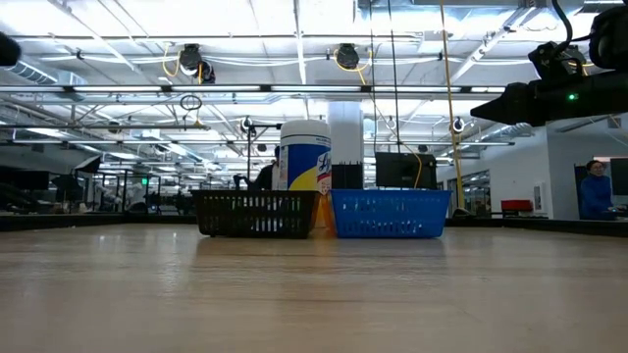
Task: Pick & Place First Aid Supplies
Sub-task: Put the black towelette pack into the black basket
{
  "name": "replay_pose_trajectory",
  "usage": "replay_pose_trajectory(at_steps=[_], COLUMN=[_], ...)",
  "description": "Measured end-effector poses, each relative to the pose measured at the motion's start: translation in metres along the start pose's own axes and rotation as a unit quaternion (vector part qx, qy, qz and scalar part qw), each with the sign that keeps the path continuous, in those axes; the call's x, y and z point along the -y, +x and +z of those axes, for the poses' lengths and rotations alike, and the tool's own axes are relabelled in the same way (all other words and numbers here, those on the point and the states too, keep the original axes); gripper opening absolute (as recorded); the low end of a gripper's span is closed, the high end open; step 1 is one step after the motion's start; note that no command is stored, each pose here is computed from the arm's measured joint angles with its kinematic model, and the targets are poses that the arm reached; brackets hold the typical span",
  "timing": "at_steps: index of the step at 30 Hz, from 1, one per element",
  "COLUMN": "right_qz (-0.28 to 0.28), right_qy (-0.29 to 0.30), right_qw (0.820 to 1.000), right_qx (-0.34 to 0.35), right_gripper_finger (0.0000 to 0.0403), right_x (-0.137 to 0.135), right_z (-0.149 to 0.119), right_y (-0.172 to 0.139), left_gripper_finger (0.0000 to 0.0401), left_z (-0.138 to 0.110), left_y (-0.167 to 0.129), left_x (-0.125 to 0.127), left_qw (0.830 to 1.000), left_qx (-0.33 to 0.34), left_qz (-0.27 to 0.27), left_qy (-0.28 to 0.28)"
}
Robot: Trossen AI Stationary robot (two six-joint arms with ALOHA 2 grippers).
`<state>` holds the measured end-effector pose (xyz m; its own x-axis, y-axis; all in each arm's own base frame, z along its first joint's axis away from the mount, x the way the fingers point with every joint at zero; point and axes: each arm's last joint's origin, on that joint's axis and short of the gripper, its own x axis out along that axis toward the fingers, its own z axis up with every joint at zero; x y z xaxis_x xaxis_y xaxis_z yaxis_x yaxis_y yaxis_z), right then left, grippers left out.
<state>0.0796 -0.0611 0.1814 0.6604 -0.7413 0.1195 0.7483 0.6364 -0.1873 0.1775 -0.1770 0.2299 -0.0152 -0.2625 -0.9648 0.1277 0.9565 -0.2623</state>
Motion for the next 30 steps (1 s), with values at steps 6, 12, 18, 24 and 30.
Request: replay_pose_trajectory(at_steps=[6, 12, 18, 24, 30], right_qz=[0.0, 0.0, 0.0, 0.0, 0.0], right_qy=[0.0, 0.0, 0.0, 0.0, 0.0], right_qw=[1.0, 1.0, 1.0, 1.0, 1.0], right_qx=[0.0, 0.0, 0.0, 0.0, 0.0], right_gripper_finger=[0.0279, 0.0279, 0.0279, 0.0279, 0.0279], right_x=[0.0, 0.0, 0.0, 0.0, 0.0], right_z=[0.0, 0.0, 0.0, 0.0, 0.0], right_y=[0.0, 0.0, 0.0, 0.0, 0.0], left_gripper_finger=[0.0003, 0.0002, 0.0001, 0.0001, 0.0], left_z=[0.027, 0.047, 0.045, 0.033, 0.059], left_y=[-0.011, -0.029, -0.045, -0.055, -0.064], left_x=[-0.044, -0.111, -0.171, -0.21, -0.23], left_qw=[0.998, 0.987, 0.977, 0.977, 0.982], left_qx=[0.026, 0.052, 0.062, 0.057, 0.058], left_qz=[0.003, 0.012, 0.024, 0.044, 0.052], left_qy=[-0.06, -0.152, -0.2, -0.199, -0.17])
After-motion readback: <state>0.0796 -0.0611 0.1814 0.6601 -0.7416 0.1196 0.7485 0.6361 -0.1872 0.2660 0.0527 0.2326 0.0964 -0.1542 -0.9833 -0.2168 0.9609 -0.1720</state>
